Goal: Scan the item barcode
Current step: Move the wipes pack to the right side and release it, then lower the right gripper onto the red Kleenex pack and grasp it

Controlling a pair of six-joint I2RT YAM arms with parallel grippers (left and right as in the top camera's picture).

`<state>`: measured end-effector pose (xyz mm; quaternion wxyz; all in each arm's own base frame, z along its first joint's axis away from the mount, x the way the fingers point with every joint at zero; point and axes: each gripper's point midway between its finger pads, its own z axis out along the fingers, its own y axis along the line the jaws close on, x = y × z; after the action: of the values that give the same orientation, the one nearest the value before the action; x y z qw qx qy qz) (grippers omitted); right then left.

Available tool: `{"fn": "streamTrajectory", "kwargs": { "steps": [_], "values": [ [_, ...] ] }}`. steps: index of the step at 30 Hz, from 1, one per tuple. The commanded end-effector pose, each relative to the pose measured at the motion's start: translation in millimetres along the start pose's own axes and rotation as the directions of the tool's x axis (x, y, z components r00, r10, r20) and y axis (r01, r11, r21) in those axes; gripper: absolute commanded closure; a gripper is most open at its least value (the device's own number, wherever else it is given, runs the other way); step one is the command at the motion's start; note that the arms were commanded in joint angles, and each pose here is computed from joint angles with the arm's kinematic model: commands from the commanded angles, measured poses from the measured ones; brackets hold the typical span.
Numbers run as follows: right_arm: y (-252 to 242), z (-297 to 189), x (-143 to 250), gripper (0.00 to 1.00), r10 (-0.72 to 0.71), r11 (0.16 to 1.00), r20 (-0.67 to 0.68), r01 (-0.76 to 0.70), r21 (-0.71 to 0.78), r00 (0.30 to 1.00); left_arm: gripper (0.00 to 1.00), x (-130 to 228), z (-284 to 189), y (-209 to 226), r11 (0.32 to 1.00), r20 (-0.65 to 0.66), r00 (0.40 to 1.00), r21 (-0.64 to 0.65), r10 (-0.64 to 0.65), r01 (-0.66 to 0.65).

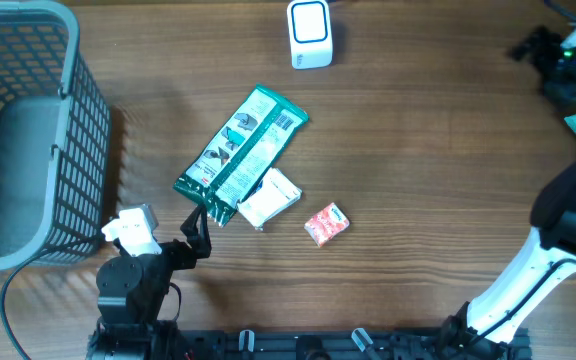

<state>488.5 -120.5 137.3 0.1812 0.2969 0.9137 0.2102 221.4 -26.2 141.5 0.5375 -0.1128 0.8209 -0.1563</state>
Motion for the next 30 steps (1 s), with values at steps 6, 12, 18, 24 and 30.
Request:
{"fn": "streamTrajectory", "kwargs": {
  "steps": [6,12,18,24,30],
  "values": [
    [81,8,164,0.0,-0.008,0.996,-0.472,0.051,0.078,0.882,0.0,-1,0,4,1.0,0.008,1.0,-0.016,-0.01,0.011],
    [120,-26,215,0.01,-0.299,0.931,-0.487,0.363,0.04,0.82,0.0,-1,0,4,1.0,0.008,1.0,-0.016,-0.01,0.011],
    [153,-48,275,0.0,-0.675,0.71,-0.498,0.662,-0.238,0.545,0.0,-1,0,4,1.0,0.008,1.0,-0.016,-0.01,0.011],
    [123,7,345,0.0,-0.704,0.692,-0.579,0.582,-0.426,0.412,0.0,-1,0,4,1.0,0.008,1.0,-0.016,-0.01,0.011],
    [79,60,362,0.0,-0.668,0.726,-0.587,0.574,-0.379,0.457,0.0,-1,0,4,1.0,0.008,1.0,-0.016,-0.01,0.011]
  ]
}}
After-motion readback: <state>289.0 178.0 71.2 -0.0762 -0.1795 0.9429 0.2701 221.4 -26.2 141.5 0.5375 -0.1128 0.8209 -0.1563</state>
